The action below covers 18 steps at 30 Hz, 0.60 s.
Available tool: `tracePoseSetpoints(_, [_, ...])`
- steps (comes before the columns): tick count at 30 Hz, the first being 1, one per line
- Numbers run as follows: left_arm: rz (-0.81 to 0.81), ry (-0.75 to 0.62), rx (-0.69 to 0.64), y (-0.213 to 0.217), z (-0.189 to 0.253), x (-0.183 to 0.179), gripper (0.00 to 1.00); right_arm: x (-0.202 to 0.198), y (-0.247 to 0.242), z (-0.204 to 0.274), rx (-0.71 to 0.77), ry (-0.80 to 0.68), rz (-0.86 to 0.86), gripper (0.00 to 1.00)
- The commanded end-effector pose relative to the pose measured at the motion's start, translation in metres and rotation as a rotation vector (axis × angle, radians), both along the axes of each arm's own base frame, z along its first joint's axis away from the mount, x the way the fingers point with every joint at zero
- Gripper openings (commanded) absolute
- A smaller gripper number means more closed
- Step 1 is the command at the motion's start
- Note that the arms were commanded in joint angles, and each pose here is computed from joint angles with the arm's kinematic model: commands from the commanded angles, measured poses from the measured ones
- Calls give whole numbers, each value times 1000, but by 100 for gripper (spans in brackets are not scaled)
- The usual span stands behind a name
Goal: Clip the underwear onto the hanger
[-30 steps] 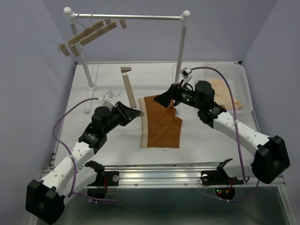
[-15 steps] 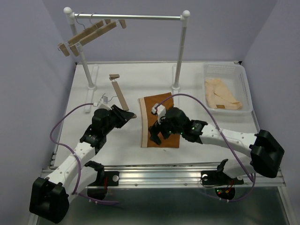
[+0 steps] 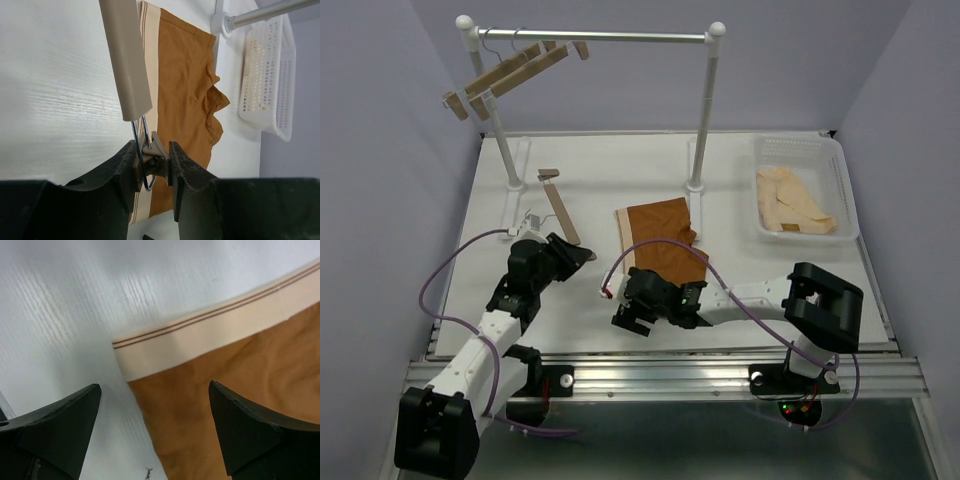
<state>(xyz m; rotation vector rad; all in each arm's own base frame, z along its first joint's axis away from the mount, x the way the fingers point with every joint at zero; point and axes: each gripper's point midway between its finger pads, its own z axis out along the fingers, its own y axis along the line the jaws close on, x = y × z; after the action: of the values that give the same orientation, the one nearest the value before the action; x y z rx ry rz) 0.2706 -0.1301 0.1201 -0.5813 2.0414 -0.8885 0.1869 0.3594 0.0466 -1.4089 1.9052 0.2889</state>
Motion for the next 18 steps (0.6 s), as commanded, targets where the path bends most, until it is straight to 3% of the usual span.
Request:
tracePoseSetpoints(1, [-35, -74, 26, 1, 5, -2, 0, 10, 39, 27, 71, -125, 78, 93])
tracePoseSetpoints(18, [-82, -51, 5, -3, -14, -22, 0, -5, 57, 8, 47, -113, 176, 71])
